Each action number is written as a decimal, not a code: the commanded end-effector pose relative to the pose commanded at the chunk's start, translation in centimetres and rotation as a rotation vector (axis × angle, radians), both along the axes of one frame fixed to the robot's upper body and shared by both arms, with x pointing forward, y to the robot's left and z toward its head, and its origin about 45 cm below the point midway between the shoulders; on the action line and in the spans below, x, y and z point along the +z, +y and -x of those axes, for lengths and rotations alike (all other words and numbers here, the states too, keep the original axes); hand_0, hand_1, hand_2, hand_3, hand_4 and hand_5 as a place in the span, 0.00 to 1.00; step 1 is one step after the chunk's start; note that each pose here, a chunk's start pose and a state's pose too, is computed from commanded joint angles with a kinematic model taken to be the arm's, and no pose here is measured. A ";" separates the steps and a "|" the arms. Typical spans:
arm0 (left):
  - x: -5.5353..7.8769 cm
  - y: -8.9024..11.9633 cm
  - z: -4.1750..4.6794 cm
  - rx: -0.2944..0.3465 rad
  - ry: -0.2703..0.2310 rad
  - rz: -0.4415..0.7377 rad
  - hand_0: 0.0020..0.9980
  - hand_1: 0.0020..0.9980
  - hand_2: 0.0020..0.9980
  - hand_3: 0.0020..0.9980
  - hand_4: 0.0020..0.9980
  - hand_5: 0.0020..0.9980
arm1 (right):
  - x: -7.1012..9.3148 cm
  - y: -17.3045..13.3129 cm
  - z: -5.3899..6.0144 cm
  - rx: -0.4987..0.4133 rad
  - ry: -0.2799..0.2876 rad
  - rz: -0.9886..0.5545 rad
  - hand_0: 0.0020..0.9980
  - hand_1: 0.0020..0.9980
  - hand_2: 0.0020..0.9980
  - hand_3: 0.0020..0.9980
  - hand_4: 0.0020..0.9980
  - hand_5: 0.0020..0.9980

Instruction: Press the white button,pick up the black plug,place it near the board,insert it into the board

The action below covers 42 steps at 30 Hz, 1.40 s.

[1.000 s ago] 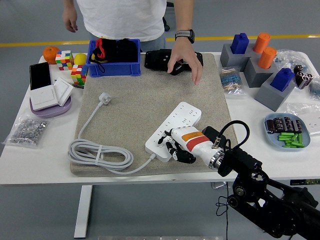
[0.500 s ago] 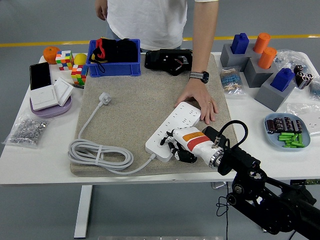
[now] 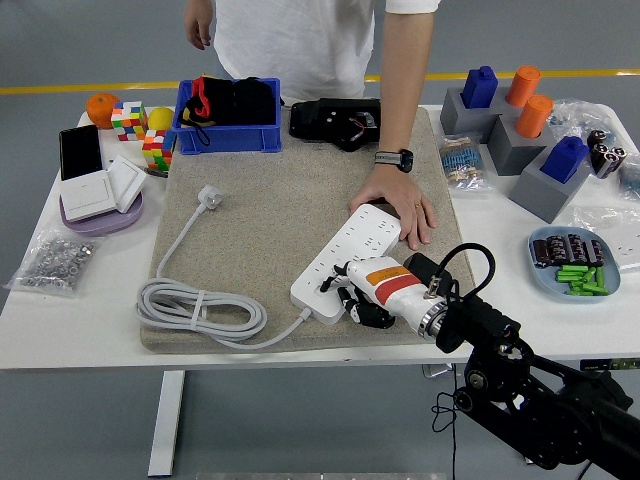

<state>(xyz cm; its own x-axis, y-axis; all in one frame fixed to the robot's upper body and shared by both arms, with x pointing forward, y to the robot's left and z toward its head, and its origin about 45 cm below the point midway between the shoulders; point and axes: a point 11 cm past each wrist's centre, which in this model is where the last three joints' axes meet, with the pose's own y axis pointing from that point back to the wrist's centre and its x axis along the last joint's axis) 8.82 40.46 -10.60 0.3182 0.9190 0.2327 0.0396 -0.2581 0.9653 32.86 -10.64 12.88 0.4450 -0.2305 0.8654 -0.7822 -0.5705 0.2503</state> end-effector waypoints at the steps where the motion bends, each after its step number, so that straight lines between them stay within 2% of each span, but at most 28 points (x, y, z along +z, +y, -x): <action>1: 0.0 0.0 0.01 0.000 0.000 0.000 0.69 0.68 0.66 0.69 0.56 0.20 | 0.4 0.1 -0.1 -0.001 -0.006 -0.011 0.00 0.00 0.05 0.62 0.38 0.00; 9: 0.0 0.0 -0.05 0.001 -0.001 0.000 0.69 0.68 0.66 0.69 0.56 0.20 | 3.2 0.2 -0.9 -0.006 -0.058 -0.069 0.00 0.00 0.05 0.62 0.38 0.00; 18: 0.0 -0.2 -0.29 0.003 -0.007 0.003 0.69 0.68 0.66 0.69 0.56 0.20 | 4.8 -0.5 -1.0 -0.028 -0.095 -0.148 0.00 0.00 0.05 0.62 0.38 0.00; 19: 0.0 -0.2 -0.28 0.003 -0.007 0.003 0.69 0.68 0.66 0.69 0.56 0.20 | 4.8 -0.6 -1.1 -0.034 -0.094 -0.155 0.24 0.20 0.25 0.70 0.55 0.02; 24: 0.0 -0.2 -0.16 0.004 -0.005 0.003 0.69 0.68 0.66 0.69 0.56 0.20 | 4.9 -3.1 -1.6 -0.109 -0.090 -0.201 0.24 0.20 0.25 0.70 0.55 0.02; 25: 0.0 -0.2 -0.14 0.004 -0.004 0.003 0.69 0.68 0.66 0.69 0.56 0.20 | 4.9 -3.6 -1.7 -0.125 -0.089 -0.207 0.64 0.62 0.58 0.80 0.93 0.21; 29: 0.0 -0.2 -0.13 0.006 -0.005 0.003 0.69 0.68 0.66 0.69 0.56 0.20 | 4.8 -6.0 -2.0 -0.197 -0.092 -0.223 0.64 0.62 0.58 0.80 0.93 0.21; 30: 0.0 -0.2 -0.14 0.006 -0.005 0.003 0.69 0.68 0.66 0.69 0.56 0.20 | 4.8 -6.6 -2.1 -0.218 -0.096 -0.226 0.79 0.78 0.75 0.86 1.00 0.34; 36: 0.0 -0.2 -0.56 0.001 -0.013 0.005 0.69 0.68 0.66 0.69 0.56 0.20 | 4.5 -9.3 -2.1 -0.305 -0.100 -0.232 0.79 0.78 0.75 0.86 1.00 0.34; 37: 0.0 -0.3 -0.62 0.000 -0.014 0.005 0.69 0.68 0.66 0.69 0.56 0.20 | 4.4 -9.7 -2.0 -0.314 -0.097 -0.230 0.90 0.89 0.87 0.92 1.00 0.47; 42: 0.0 -0.3 -0.68 -0.003 -0.014 0.006 0.69 0.68 0.66 0.69 0.56 0.20 | 3.5 -10.7 -1.5 -0.341 -0.072 -0.218 0.90 0.89 0.87 0.92 1.00 0.47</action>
